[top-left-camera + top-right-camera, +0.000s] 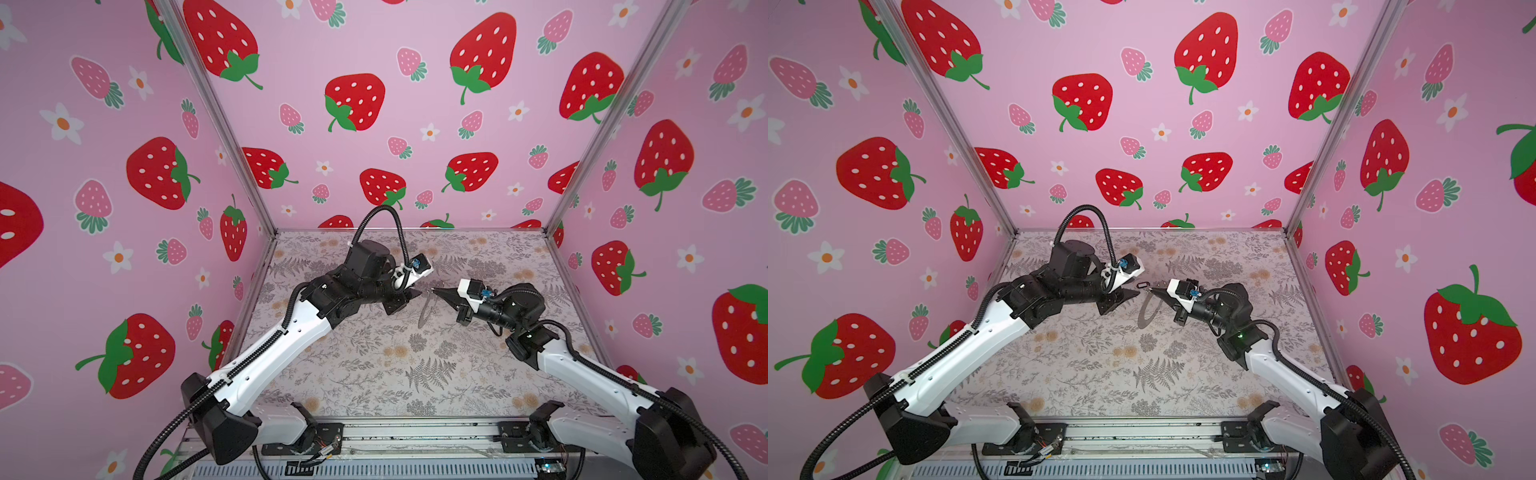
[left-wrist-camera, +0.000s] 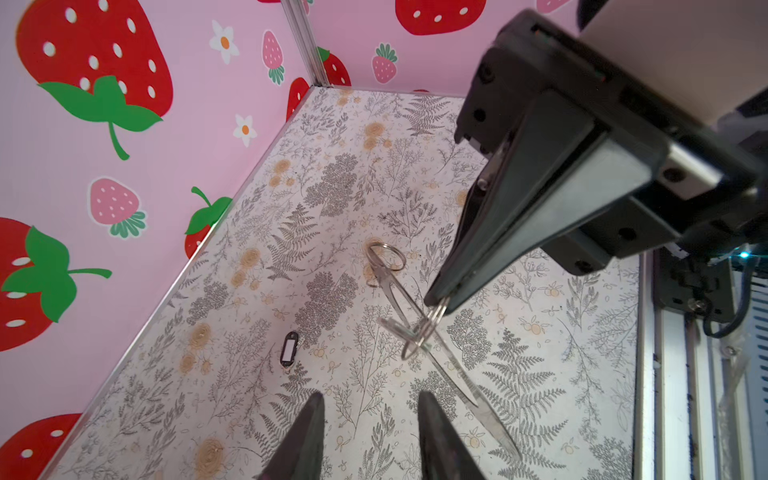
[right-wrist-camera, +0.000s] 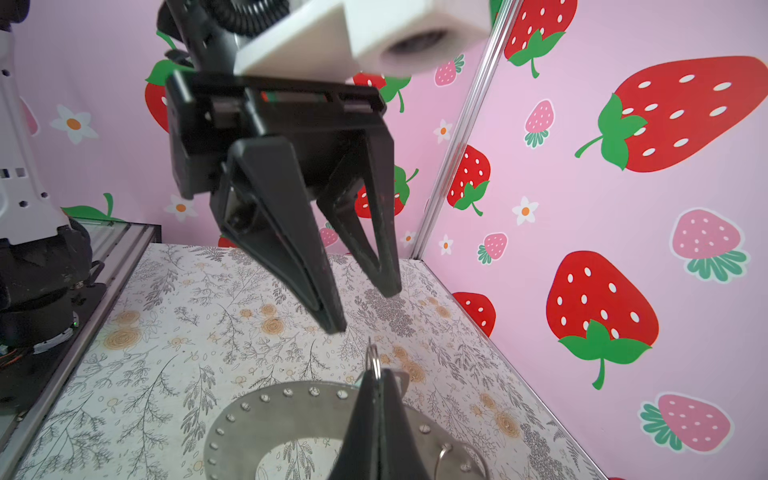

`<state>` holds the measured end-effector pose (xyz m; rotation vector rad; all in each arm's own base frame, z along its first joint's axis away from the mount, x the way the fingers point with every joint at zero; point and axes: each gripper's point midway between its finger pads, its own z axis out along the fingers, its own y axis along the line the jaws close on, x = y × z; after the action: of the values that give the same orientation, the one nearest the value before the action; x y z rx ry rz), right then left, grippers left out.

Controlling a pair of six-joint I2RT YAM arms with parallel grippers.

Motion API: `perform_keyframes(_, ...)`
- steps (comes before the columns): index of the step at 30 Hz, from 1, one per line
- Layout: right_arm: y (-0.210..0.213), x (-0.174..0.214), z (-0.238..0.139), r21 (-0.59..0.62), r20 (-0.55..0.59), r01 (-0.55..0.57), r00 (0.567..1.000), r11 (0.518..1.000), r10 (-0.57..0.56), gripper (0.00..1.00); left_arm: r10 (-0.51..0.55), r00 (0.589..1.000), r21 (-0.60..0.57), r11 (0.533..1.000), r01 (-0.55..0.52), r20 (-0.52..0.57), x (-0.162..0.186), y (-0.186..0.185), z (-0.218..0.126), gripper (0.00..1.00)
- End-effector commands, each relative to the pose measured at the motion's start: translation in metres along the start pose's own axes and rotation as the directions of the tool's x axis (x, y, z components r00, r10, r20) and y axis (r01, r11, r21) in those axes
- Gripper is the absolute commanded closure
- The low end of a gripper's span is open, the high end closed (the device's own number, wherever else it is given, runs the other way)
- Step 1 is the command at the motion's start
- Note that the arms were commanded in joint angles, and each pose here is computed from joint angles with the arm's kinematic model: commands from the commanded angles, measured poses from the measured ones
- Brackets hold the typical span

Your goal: Put the keys on the keyring

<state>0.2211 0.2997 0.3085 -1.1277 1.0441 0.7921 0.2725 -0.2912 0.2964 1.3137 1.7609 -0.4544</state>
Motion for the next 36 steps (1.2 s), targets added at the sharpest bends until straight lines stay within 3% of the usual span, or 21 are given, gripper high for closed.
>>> perform_keyframes(1, -0.002, -0.016, -0.002, 0.010, 0.058, 0.027, 0.998, 1.000, -0.027, 1.00, -0.040, 0.997, 0.050, 0.998, 0.036, 0.073, -0.009, -0.006, 0.007, 0.61)
perform_keyframes(11, -0.004, -0.014, -0.001, 0.018, 0.058, 0.012, 0.998, 1.000, -0.013, 1.00, -0.079, 0.990, 0.115, 0.991, 0.065, 0.116, -0.002, -0.025, 0.028, 0.56)
perform_keyframes(17, -0.007, -0.013, -0.001, 0.031, 0.055, 0.000, 0.998, 1.000, -0.001, 1.00, -0.109, 0.986, -0.006, 0.994, 0.111, 0.129, -0.009, -0.005, 0.036, 0.60)
perform_keyframes(21, -0.010, -0.014, -0.002, 0.051, 0.058, -0.003, 0.998, 0.999, 0.000, 1.00, -0.101, 0.985, -0.043, 0.993, 0.108, 0.139, -0.011, -0.002, 0.038, 0.65)
perform_keyframes(31, -0.028, -0.018, -0.003, 0.147, 0.090, -0.085, 0.993, 0.986, 0.072, 1.00, -0.063, 0.995, -0.091, 0.993, 0.070, 0.082, -0.003, -0.002, 0.050, 0.93)
perform_keyframes(32, -0.032, -0.018, -0.004, 0.167, 0.099, -0.102, 0.991, 0.981, 0.086, 1.00, -0.058, 0.996, -0.128, 0.990, 0.067, 0.068, -0.001, 0.002, 0.052, 0.99)
perform_keyframes(36, -0.045, -0.018, -0.004, 0.229, 0.111, -0.142, 0.987, 0.963, 0.119, 1.00, -0.047, 0.997, -0.167, 0.984, 0.056, 0.056, 0.000, 0.007, 0.058, 1.00)
